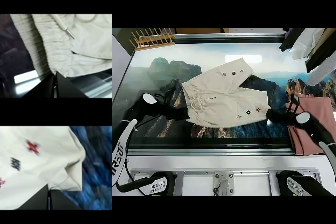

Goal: Fold the clothes and pants, and hang the long-sleeved shirts on hangers.

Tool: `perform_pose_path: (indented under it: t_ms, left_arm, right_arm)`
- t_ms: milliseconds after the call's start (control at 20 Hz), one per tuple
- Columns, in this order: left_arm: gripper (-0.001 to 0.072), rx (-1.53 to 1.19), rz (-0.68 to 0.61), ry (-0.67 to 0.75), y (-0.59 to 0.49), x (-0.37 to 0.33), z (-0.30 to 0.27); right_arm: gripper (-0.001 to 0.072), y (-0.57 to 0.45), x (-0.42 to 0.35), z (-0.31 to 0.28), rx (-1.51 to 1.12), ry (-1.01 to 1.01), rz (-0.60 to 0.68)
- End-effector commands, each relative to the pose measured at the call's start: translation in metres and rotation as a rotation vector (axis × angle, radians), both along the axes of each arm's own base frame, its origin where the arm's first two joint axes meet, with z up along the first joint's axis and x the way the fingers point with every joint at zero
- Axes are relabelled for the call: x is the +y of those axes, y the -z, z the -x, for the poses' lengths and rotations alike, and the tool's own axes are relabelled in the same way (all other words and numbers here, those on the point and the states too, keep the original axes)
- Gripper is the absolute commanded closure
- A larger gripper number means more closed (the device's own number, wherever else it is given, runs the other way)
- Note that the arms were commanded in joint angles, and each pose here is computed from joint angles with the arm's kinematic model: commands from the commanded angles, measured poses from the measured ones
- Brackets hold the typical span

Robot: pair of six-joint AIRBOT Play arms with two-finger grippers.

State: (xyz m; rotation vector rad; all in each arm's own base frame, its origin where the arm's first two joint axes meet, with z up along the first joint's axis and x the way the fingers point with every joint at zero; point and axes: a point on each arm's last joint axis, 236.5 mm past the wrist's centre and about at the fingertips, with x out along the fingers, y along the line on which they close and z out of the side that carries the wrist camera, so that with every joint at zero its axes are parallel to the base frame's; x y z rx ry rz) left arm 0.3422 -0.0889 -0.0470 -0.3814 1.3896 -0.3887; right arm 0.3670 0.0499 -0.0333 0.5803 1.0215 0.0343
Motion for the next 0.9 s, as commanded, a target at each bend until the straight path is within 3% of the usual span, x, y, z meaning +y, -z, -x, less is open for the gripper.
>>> perform_pose_path:
  t_ms: [0,200,400,650,850]
  left_arm:
    - [0.07,-0.193,-0.002,-0.036,-0.084,0.01,-0.025]
    - [0.0699,-0.558,-0.007,-0.03,-0.254,0.003,-0.013]
    - [0.0699,-0.9,0.024,-0.032,-0.388,-0.019,0.057]
    - [0.0699,-1.093,0.167,-0.065,-0.469,-0.039,0.154]
    - [0.07,-1.023,0.242,-0.135,-0.459,-0.04,0.166]
  right_arm:
    - [0.0712,-0.119,-0.029,-0.039,-0.198,-0.116,0.219]
    - [0.0712,-0.335,-0.035,-0.044,-0.628,-0.088,0.341]
    - [0.0713,-0.481,-0.028,0.019,-0.96,-0.042,0.388]
    - [0.0713,-0.542,-0.021,0.094,-1.141,-0.015,0.413]
    - [0.0714,-0.553,-0.016,0.104,-1.185,-0.01,0.379]
